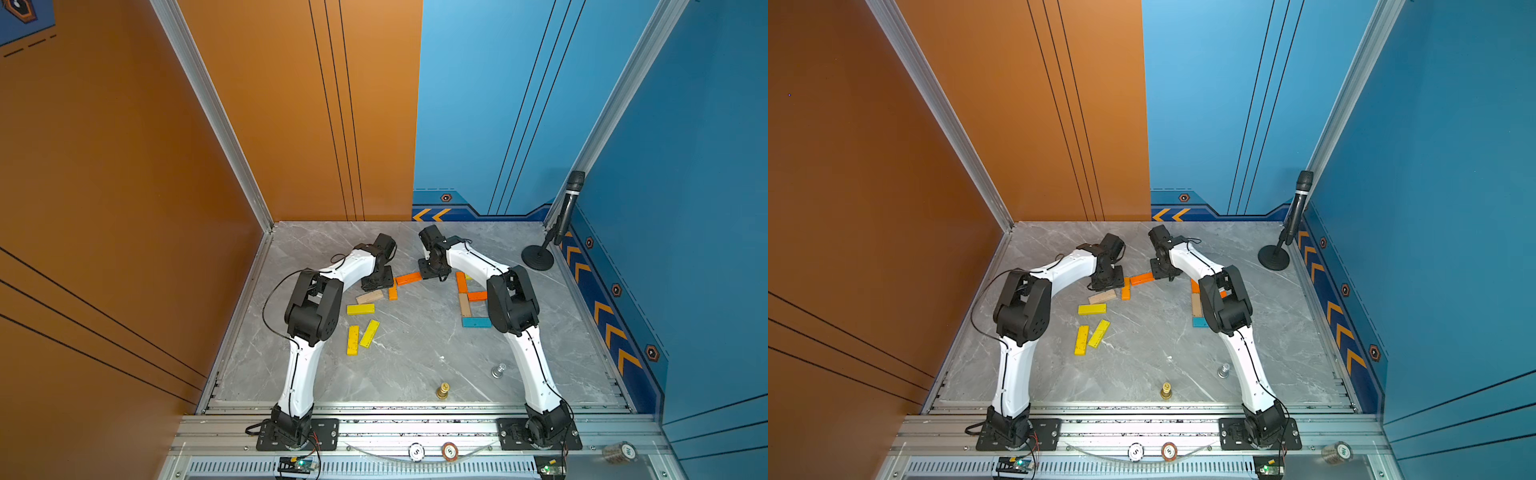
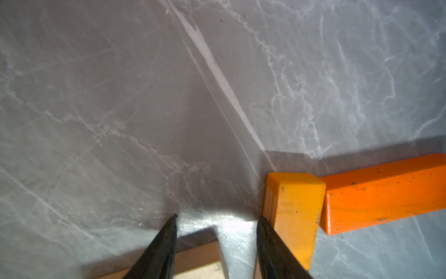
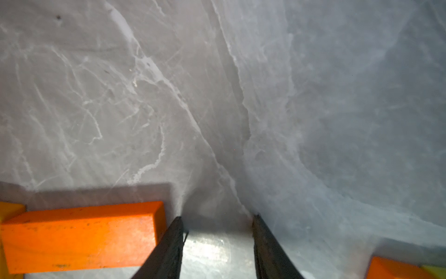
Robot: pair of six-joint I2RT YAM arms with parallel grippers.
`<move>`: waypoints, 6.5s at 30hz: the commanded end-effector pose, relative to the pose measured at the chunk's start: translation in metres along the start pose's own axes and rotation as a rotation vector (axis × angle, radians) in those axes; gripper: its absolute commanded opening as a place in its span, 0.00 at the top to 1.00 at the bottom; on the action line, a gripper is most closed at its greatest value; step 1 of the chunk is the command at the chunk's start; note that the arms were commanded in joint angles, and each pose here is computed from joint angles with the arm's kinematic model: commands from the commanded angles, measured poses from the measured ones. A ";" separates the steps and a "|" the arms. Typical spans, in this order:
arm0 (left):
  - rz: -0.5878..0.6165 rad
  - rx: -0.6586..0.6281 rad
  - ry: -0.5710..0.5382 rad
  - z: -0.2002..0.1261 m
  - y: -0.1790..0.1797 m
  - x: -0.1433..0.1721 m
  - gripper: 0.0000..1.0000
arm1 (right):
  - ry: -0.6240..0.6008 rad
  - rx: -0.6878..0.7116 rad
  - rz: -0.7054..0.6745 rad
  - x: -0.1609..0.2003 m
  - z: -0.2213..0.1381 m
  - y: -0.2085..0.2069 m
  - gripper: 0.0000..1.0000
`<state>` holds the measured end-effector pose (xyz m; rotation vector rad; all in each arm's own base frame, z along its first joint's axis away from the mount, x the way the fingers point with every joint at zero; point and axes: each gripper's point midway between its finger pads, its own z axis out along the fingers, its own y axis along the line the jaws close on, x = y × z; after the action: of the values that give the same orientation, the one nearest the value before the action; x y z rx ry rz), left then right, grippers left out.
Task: Assemble the number 6 with building blocks
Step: Adjust the building block at the center of the board, then assemble the building block at the center of the board.
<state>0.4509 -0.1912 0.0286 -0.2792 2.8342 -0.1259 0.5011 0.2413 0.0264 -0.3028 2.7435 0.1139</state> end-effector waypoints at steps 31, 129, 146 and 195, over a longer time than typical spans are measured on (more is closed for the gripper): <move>0.124 0.117 0.008 0.020 -0.021 -0.026 0.45 | 0.098 -0.057 0.038 0.038 -0.009 0.024 0.53; 0.247 -0.004 0.251 -0.017 0.003 0.129 0.65 | -0.250 -0.254 0.180 0.061 -0.187 -0.001 0.47; 0.240 0.022 0.223 -0.017 -0.013 0.114 0.65 | -0.231 -0.259 0.186 0.062 -0.178 -0.001 0.47; 0.194 0.126 0.049 -0.099 -0.004 0.059 0.35 | -0.210 -0.188 0.087 0.076 -0.173 0.008 0.46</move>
<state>0.3668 -0.2121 0.0677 0.0392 2.9330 -0.2092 0.3783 0.2141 0.1734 -0.1460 2.5040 0.4926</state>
